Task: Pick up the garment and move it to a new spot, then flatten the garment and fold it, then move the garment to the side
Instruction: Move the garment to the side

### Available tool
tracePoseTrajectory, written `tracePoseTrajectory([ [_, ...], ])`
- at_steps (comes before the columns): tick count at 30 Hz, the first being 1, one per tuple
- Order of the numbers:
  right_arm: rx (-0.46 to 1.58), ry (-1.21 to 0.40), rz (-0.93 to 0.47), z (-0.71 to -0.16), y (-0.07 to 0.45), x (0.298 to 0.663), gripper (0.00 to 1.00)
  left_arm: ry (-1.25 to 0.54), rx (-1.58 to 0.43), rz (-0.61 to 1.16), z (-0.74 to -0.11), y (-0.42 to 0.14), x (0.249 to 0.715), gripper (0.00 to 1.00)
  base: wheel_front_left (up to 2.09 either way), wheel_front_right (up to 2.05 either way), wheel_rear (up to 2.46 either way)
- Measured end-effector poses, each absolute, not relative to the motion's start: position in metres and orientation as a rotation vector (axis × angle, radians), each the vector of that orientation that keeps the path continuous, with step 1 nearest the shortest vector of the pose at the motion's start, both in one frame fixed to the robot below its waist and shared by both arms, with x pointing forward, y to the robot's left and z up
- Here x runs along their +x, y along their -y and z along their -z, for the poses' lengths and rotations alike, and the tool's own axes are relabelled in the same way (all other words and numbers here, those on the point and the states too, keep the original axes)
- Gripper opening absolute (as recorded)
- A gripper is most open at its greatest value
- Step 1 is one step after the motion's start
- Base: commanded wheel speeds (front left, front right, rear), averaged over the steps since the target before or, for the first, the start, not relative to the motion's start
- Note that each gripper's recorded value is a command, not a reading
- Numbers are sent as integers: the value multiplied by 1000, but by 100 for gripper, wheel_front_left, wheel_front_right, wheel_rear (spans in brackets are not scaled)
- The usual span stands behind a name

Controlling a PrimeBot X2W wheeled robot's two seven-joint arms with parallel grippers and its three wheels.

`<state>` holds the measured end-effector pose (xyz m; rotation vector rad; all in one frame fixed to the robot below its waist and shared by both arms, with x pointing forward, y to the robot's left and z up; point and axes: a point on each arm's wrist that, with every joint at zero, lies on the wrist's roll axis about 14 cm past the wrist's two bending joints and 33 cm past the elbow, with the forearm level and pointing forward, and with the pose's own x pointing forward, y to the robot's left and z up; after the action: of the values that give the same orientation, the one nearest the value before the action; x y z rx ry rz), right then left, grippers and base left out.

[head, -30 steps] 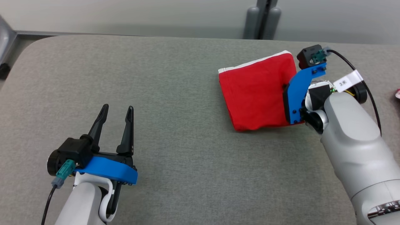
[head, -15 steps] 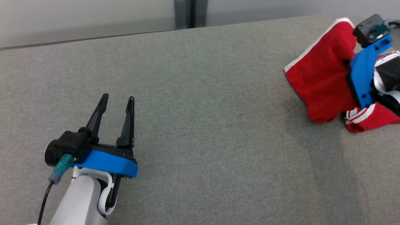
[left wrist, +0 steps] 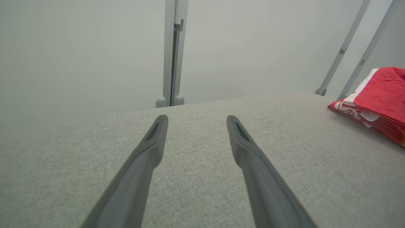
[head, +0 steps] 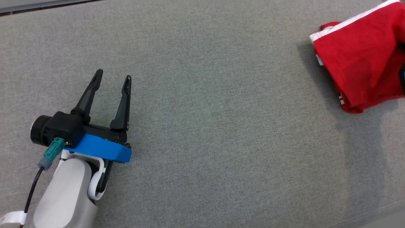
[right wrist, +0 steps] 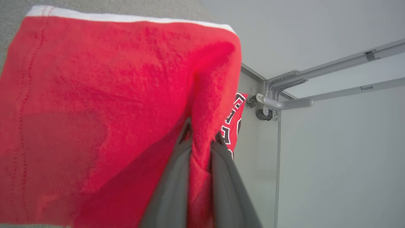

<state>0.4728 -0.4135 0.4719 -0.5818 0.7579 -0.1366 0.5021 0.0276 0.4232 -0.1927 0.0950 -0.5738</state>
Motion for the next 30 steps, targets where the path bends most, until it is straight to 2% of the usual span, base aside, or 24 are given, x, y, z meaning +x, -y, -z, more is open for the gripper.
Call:
tracePoseTrajectory([
  [10,-591,-746,260,-442,455,464,0,-131,-153,613,-398,-27,519,100,0,0,0],
  [12,-592,-736,271,-440,456,463,79,-129,-149,622,-398,-23,520,100,0,0,0],
  [13,-594,-733,279,-439,458,462,100,-131,-149,628,-398,-21,520,100,0,0,0],
  [20,-609,-592,291,-458,453,474,100,-113,-146,649,-409,-15,518,100,0,0,0],
  [25,-528,-503,300,-469,436,478,100,-73,-143,613,-431,-25,512,100,0,0,0],
  [30,-369,-251,247,-497,388,486,100,-19,-150,513,-466,-52,491,100,0,0,0],
])
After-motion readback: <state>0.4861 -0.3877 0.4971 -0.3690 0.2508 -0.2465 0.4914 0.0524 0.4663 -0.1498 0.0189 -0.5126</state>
